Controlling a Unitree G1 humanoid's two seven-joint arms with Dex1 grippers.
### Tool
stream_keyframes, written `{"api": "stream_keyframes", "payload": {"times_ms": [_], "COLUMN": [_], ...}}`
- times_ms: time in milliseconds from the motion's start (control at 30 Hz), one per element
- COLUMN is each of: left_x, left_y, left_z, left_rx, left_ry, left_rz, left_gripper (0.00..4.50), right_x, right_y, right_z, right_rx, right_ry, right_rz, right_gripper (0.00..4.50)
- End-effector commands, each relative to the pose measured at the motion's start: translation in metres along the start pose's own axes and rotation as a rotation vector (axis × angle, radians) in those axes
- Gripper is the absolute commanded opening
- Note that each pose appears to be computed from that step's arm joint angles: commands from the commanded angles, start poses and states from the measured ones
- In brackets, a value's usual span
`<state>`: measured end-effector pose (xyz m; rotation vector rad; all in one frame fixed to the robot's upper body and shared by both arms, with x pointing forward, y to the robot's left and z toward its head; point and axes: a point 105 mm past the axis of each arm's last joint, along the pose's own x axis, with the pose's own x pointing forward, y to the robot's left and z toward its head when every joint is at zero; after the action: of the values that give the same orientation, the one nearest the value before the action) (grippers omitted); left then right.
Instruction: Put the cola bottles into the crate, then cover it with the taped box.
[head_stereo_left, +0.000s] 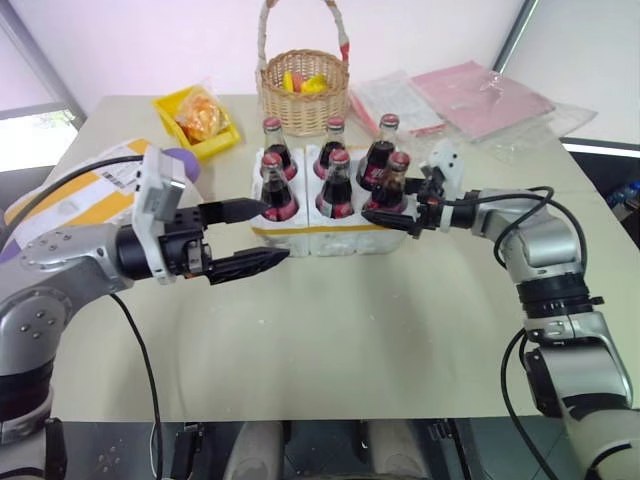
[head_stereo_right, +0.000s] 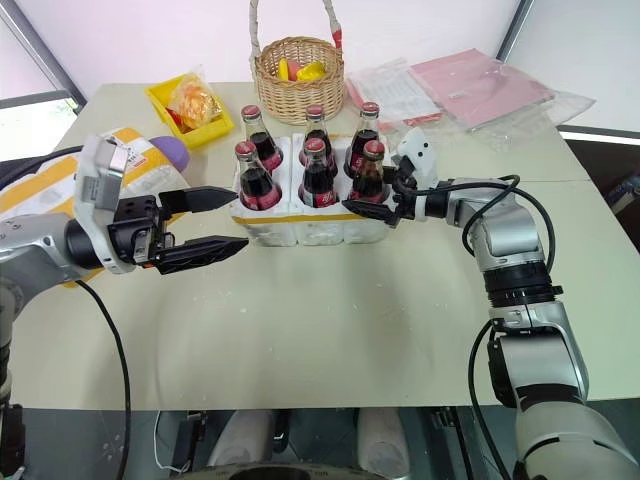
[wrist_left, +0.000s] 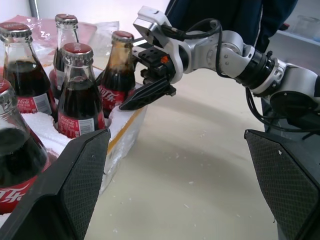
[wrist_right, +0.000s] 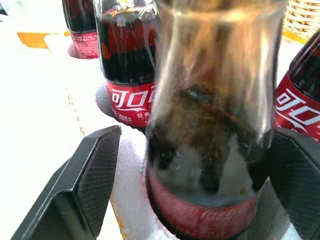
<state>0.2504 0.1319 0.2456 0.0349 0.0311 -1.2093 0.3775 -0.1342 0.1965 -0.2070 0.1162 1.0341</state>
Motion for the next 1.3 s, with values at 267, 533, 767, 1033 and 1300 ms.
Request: {"api": "stream_keyframes", "payload": {"times_ms": [267,533,767,1033,1300], "left_x": [-0.045,-0.131,-0.216,-0.286,-0.299], "left_y": [0.010,0.012,0.005,0.036,0.071], "left_z": [0.004,-0.035,-0.059,-0.083,-0.108], "left_rx": [0.185,0.414,0.531,0.688,0.777], "left_ry": [0.099,0.575,0.934,1.096,1.149], "left_rz": [0.279,0.689,1.028,1.347,1.330], "left_gripper": [4.50,4.50,4.50,4.50,4.50], "right_x": [-0.088,-0.119,-0.113,-0.106,-0.110], "right_y": [0.005,0.044,0.058,0.059,0.062], "right_z": [0.053,0.090,0.102,0.106,0.110], "right_rx": [-0.174,-0.170,-0.138,-0.149,-0.151], "right_ry": [-0.043,-0.093,-0.153,-0.183,-0.200], "right_rz": [0.039,0.240,0.303,0.300,0.284], "right_gripper": [4.48,4.48,4.48,4.48,4.48]}}
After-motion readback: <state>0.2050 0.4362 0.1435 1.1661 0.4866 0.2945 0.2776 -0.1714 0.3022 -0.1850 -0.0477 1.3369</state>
